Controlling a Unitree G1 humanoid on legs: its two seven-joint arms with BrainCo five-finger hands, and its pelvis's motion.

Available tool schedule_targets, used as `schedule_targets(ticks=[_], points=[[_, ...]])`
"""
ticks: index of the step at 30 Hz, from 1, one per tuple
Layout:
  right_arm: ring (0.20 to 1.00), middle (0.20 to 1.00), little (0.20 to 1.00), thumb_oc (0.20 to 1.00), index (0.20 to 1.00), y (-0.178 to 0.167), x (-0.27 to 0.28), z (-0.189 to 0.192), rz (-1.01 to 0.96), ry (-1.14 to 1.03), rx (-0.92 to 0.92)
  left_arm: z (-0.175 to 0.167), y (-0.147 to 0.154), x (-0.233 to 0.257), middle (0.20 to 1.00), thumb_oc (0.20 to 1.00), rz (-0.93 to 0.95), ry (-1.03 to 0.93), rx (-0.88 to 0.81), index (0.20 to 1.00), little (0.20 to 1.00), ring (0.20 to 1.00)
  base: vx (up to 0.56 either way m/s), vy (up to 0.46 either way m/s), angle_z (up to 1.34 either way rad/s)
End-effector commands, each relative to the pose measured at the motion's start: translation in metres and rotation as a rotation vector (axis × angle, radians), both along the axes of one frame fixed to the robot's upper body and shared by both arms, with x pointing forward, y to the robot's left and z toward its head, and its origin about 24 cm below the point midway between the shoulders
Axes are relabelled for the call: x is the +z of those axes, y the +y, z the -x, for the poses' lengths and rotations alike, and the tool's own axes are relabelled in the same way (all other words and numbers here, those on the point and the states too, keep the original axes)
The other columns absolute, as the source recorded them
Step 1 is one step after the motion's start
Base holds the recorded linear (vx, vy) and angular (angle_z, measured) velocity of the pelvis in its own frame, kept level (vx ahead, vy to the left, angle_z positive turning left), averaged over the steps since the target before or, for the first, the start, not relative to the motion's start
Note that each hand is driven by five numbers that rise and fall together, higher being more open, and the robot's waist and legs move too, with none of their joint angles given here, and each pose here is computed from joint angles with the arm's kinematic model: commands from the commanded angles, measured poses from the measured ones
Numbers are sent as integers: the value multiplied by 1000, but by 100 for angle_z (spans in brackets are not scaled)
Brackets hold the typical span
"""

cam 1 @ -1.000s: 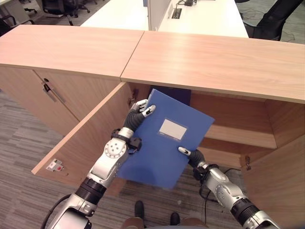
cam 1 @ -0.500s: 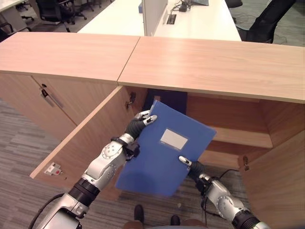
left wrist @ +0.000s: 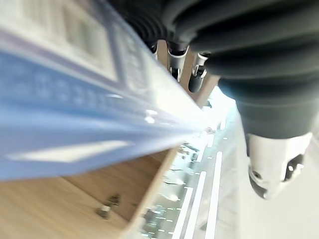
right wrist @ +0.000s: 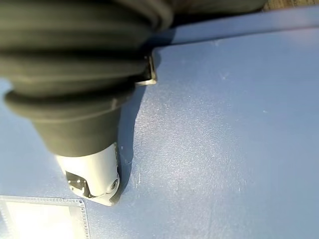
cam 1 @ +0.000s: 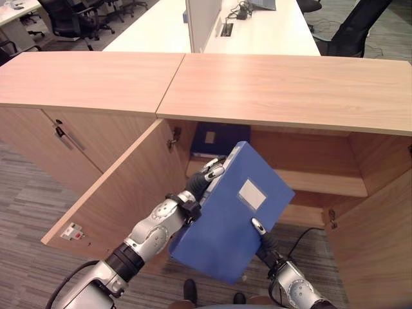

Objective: Put the empty folder in the office cabinet

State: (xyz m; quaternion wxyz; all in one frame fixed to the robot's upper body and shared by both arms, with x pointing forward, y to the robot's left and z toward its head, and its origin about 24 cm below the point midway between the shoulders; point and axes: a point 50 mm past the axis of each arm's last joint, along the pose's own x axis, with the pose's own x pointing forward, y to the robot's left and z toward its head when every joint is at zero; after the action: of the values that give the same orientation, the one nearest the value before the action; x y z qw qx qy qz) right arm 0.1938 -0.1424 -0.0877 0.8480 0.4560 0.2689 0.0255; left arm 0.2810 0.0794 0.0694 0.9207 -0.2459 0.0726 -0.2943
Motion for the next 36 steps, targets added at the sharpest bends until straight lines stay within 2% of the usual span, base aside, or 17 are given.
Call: schedule_targets(ticks=[1, 4, 12, 23, 27, 36], points=[[200, 200, 200, 200, 200, 68, 47, -43, -312, -153, -63, 7, -53, 16, 1000, 1000, 202, 1, -125, 1000, 1000, 1000, 0, 0, 0], [200, 200, 200, 200, 200, 51, 43, -44, -306, -134, -183, 3, -41, 6, 1000, 1000, 239, 59, -23, 1000, 1000, 1000, 0, 0, 0], [200, 200, 200, 200, 200, 19, 39, -46, -247, -132, -339, 2, -14, -14, 1000, 1000, 188, 112, 114, 1000, 1000, 1000, 0, 0, 0], [200, 200, 200, 200, 200, -60, 21, -29, -41, -52, -576, 29, 41, -66, 1000, 1000, 118, 277, 310, 1000, 1000, 1000, 7, -32, 2], [200, 200, 200, 200, 200, -70, 27, -32, 2, -82, -582, 40, 56, -79, 1000, 1000, 76, 312, 339, 1000, 1000, 1000, 13, -57, 0], [200, 200, 200, 200, 200, -88, 53, -50, 69, -197, -595, 53, 54, -93, 1000, 1000, 96, 379, 339, 1000, 1000, 1000, 28, -47, 9]])
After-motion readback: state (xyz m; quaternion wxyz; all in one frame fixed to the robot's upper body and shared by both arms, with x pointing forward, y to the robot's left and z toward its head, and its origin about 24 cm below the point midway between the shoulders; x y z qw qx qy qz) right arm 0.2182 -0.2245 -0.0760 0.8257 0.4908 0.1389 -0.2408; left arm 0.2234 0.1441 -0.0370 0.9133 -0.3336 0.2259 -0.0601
